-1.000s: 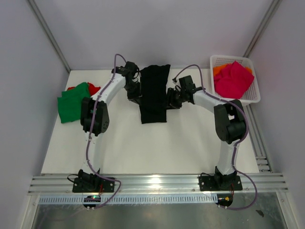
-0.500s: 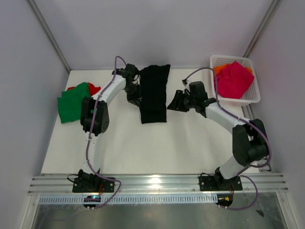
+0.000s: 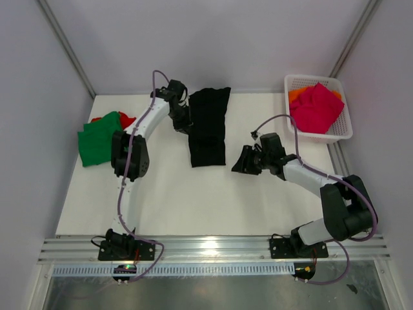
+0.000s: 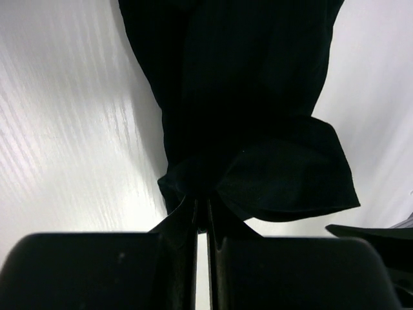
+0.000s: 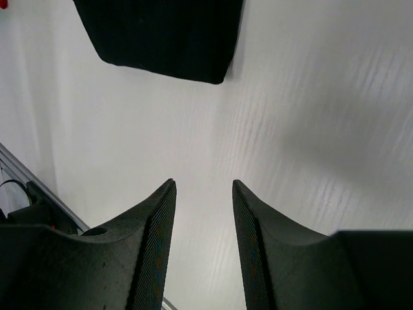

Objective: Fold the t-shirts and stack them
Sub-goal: Fold the folded rectangular tshirt in 1/3 of the way

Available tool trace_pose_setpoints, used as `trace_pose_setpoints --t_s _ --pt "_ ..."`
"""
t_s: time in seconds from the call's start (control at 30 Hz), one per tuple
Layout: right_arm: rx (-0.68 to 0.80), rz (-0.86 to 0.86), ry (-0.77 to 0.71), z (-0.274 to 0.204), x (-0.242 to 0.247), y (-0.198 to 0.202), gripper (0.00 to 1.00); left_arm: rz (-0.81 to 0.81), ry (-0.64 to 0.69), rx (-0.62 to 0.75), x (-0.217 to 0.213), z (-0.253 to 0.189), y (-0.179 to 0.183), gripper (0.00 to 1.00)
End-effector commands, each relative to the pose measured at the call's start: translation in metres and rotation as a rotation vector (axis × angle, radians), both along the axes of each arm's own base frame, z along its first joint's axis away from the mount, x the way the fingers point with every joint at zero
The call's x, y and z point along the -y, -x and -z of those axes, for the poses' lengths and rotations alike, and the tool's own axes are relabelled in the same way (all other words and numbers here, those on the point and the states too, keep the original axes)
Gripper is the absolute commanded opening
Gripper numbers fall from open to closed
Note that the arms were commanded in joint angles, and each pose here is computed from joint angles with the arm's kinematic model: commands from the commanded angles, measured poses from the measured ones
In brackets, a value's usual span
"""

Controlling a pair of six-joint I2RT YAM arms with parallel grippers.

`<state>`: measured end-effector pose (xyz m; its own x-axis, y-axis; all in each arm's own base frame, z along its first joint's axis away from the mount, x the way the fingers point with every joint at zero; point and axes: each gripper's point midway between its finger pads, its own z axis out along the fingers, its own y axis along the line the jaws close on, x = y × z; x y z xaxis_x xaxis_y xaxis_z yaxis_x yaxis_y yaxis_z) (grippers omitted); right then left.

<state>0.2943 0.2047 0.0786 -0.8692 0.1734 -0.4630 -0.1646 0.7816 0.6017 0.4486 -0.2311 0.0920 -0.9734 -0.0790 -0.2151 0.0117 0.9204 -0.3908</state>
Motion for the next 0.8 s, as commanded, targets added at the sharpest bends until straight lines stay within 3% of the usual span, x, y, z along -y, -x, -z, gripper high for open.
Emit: trace_pose_setpoints --t_s 0.0,0.07,0.13,0.17,0.27,0.37,0.77 --pt "0.064 -0.015 -0.046 -0.013 -0.009 0.001 0.45 -0.056 0.090 0.057 0.007 -0.015 -0.026 0.00" --pt "0.048 -0.023 -0.049 -0.007 -0.012 0.006 0.45 -0.078 0.115 0.085 0.008 -0.018 -0.036 0.03" --pt "0.043 -0.029 -0.049 -0.005 -0.014 0.008 0.45 -0.102 0.122 0.102 0.008 -0.018 -0.043 0.27" --pt "0.048 -0.036 -0.056 -0.003 -0.017 0.009 0.45 -0.110 0.120 0.101 0.008 -0.016 -0.044 0.48" --pt "0.031 -0.064 -0.058 0.005 -0.026 0.017 0.45 -0.116 0.121 0.094 0.008 -0.011 -0.043 0.60" --pt "0.022 -0.090 -0.057 0.011 -0.036 0.024 0.45 -0.115 0.111 0.089 0.005 -0.005 -0.039 0.66" --pt "0.010 -0.148 -0.074 0.013 -0.066 0.044 0.45 -0.064 0.094 0.055 -0.008 -0.019 0.010 0.66"
